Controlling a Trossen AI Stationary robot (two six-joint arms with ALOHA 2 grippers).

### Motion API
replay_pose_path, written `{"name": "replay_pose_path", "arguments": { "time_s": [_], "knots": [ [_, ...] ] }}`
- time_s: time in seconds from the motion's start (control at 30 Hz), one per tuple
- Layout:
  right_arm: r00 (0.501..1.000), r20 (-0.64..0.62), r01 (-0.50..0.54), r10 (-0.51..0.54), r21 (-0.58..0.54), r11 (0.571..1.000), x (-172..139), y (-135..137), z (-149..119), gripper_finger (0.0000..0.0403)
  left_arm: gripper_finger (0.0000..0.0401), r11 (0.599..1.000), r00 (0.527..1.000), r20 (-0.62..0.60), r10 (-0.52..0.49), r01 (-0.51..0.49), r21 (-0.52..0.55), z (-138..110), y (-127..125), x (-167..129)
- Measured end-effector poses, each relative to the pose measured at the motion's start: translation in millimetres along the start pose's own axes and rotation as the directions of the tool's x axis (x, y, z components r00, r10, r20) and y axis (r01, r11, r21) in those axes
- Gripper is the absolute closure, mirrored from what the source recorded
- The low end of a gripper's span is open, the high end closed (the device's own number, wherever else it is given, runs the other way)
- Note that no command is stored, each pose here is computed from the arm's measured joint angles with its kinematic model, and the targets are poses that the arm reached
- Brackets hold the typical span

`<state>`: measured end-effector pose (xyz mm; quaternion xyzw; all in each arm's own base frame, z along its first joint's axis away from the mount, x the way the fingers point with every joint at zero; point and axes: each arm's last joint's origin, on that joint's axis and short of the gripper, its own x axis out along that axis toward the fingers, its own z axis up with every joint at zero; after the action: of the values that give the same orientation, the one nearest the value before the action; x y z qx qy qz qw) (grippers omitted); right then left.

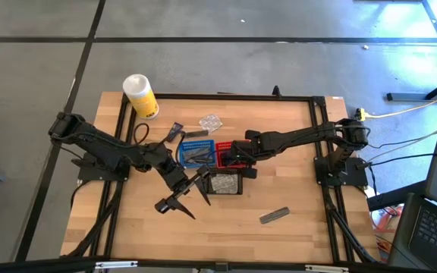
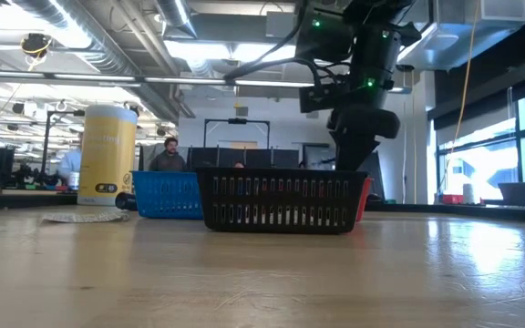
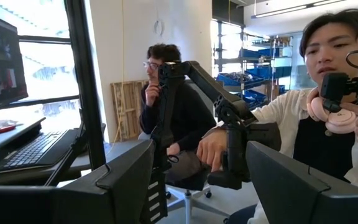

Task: Pick & Place Travel size toiletries
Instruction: Put the blue shaver cream into the red bin, then put the white bandage into the black bin

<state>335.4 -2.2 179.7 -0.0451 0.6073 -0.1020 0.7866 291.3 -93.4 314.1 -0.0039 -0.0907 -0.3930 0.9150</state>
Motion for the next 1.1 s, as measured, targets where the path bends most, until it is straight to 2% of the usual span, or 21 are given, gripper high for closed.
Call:
{"name": "replay_pose_path", "arguments": {
  "time_s": [0.67,0.83,1.1],
  "knots": [
    [0.999,0.020,0.041,-0.040,-0.027,0.999,-3.8,-1.6,4.2,0.0234,0.0148,1.000,1.000,-0.003,0.000,0.000,-0.002,-0.4,0.0,0.0],
    [0.994,0.100,0.056,-0.051,-0.046,0.997,-22.5,-0.8,22.4,0.0233,0.0148,1.000,1.000,-0.003,0.001,-0.001,-0.002,-0.3,0.1,-0.1],
    [0.980,0.197,0.035,-0.016,-0.093,0.995,-69.0,11.3,48.2,0.0280,0.0148,1.000,1.000,-0.030,0.001,-0.002,-0.020,-3.3,0.2,-0.1]
  ]
}}
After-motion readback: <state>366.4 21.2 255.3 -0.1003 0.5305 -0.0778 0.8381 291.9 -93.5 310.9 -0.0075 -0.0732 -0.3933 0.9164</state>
